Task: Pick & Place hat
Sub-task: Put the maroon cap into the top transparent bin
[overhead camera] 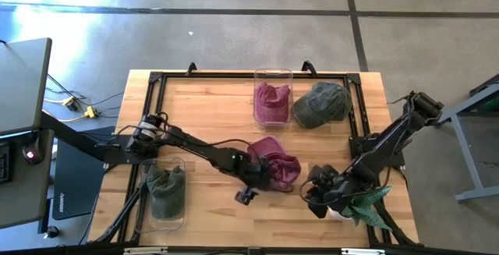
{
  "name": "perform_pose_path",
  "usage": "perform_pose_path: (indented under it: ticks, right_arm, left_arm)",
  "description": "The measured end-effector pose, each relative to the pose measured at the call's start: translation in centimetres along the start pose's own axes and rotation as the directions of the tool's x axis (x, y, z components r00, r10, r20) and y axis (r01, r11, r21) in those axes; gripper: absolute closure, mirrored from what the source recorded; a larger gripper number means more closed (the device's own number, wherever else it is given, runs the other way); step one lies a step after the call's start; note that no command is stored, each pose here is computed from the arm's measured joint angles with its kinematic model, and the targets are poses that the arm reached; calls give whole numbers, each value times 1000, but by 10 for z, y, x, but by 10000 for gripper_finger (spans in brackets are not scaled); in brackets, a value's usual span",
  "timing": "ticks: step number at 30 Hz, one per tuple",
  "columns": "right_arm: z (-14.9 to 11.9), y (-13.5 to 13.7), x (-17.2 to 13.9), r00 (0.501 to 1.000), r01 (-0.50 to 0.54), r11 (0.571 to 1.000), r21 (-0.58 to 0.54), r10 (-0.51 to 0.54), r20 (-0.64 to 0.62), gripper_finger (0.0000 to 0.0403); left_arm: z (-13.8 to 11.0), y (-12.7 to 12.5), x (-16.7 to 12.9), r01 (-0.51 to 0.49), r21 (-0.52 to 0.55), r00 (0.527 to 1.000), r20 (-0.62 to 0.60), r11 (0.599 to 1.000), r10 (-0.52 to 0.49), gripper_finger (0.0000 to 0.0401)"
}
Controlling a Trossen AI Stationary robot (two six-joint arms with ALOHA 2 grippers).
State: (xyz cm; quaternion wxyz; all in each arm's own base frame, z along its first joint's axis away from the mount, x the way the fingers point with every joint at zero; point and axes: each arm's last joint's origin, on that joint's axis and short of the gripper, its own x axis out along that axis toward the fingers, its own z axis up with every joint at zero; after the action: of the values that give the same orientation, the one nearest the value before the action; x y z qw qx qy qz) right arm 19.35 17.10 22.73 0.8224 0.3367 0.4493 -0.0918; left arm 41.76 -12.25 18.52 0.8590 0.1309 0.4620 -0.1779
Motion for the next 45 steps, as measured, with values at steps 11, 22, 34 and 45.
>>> perform_pose_path:
  ticks: [11, 22, 34, 45]
  right_arm:
    - [26, 3, 16, 986, 24, 981, -191, 8, 167, 313]
    - [41, -15, 77, 960, 235, 955, -182, -198, 199, 398]
    - [43, -35, 92, 923, 367, 927, -83, -351, 157, 398]
    - [35, -30, 86, 939, 335, 937, -102, -323, 121, 399]
  left_arm:
    - [-9, -13, 10, 83, -162, 992, -83, 983, -97, 194]
    - [-9, -21, 10, 122, -205, 986, -85, 971, -142, 372]
    - [-22, -21, -13, 7, -273, 963, -258, 962, -81, 397]
    - [-6, -13, -36, 99, -268, 986, -104, 958, -131, 301]
